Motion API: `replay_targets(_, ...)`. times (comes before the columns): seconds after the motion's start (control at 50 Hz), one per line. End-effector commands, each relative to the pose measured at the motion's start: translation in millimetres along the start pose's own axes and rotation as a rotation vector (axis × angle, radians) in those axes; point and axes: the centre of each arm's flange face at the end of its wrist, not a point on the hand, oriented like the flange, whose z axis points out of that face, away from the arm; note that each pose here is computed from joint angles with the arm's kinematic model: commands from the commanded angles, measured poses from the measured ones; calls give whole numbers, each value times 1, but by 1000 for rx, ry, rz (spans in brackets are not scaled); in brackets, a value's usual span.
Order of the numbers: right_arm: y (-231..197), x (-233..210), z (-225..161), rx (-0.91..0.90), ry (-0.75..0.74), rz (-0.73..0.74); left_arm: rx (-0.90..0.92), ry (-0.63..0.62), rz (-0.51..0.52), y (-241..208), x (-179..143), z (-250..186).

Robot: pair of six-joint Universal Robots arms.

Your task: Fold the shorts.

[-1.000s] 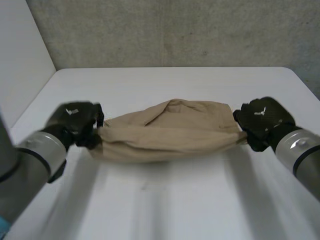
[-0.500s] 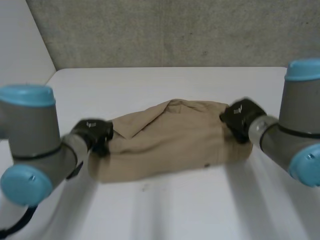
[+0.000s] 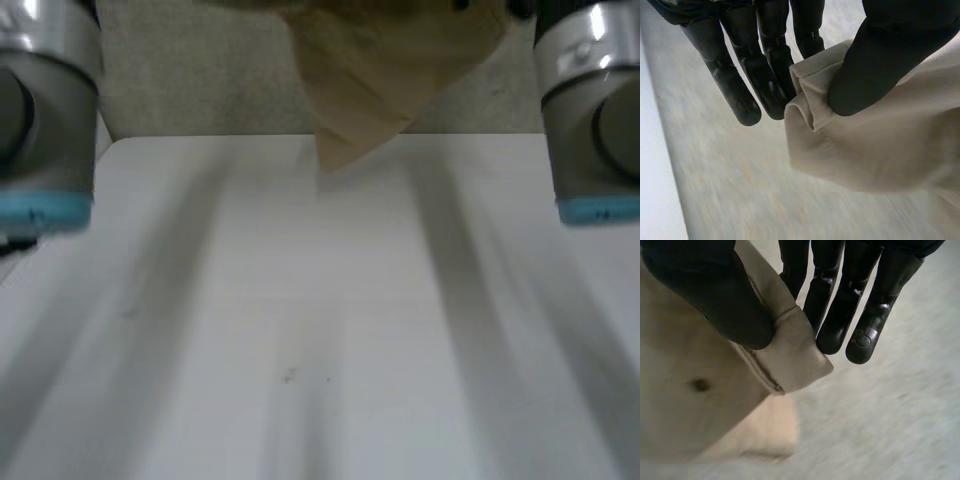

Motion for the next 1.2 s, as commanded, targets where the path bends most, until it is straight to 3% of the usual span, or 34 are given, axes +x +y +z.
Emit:
replay_targets(0.02,63,-48,-55,-270,-232,4,-307,100,6,77,19,-71)
replay_targets(0.14,115,-92,-121,-537,-447,14,-585,168,36,160,32,-136)
replay_targets(0.3,135,-105,-171,-762,-598,24,-823,245,88,203,41,-191)
replay_targets(0.58,97,-77,-192,-816,-648,27,-916,264,99,145,25,-200)
replay_targets(0.74,68,-55,-221,-961,-875,-77,-1006,309,110,99,13,-218)
replay_targets(0.82,58,-43,-241,-1006,-1008,-168,-1122,431,73,82,16,-242)
replay_targets(0.9,58,-43,-247,-1012,-1026,-170,-1179,488,45,82,18,-256)
replay_targets(1.08,72,-55,-257,-1020,-1035,-173,-1179,484,59,118,26,-251)
replay_targets(1.2,76,-56,-250,-990,-998,-170,-997,461,57,106,33,-199)
